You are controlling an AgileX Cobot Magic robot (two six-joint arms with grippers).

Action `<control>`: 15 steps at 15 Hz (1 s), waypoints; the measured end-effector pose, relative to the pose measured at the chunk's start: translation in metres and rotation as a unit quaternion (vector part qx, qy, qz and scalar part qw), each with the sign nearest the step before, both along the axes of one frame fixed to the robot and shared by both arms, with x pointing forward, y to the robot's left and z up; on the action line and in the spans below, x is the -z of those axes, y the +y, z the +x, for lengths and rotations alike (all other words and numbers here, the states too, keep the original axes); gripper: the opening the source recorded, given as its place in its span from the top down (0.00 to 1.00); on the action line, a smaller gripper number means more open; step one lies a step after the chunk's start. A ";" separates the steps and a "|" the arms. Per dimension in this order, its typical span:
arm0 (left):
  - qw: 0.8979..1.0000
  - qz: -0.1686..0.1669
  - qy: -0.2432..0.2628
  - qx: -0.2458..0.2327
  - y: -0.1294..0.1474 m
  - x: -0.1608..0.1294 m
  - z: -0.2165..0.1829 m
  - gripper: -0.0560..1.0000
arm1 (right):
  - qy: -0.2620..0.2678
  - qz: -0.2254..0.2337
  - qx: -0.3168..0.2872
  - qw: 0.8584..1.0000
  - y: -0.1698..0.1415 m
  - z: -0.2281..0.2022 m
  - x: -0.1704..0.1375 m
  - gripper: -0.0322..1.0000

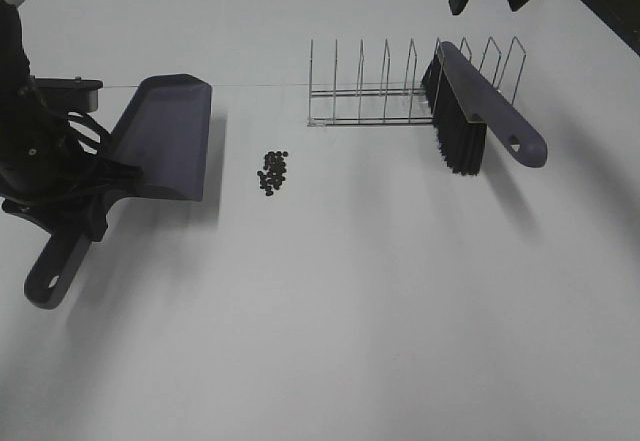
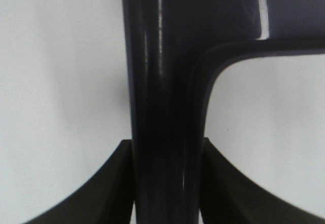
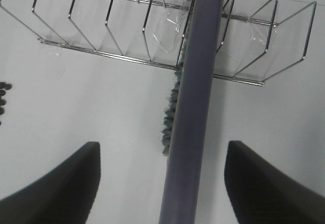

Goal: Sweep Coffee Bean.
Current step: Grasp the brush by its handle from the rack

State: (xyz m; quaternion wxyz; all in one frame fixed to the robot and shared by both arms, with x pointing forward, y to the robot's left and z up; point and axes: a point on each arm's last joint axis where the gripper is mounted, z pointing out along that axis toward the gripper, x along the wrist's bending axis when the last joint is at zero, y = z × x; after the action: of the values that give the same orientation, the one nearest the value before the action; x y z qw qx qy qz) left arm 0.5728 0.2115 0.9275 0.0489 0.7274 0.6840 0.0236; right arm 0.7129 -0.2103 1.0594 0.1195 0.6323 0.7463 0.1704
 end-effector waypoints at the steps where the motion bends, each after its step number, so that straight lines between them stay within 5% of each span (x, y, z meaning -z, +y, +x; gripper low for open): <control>1: 1.000 0.000 0.000 0.000 0.000 0.000 0.000 0.62 | 0.005 -0.006 0.005 1.000 0.000 0.006 0.010 0.38; 12: 1.000 -0.001 -0.002 0.000 0.000 0.000 0.000 0.62 | 0.093 -0.028 0.017 0.995 0.002 0.029 0.106 0.38; 15: 1.000 -0.001 -0.004 0.000 0.000 0.000 0.001 0.62 | 0.110 -0.035 0.017 0.993 0.002 0.030 0.124 0.48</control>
State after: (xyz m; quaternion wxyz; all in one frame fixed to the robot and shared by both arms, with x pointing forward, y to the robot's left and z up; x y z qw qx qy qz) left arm 0.5735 0.2113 0.9276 0.0523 0.7276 0.6835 0.0258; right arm 0.7431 -0.2085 0.9359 0.0619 0.6552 0.7495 0.0714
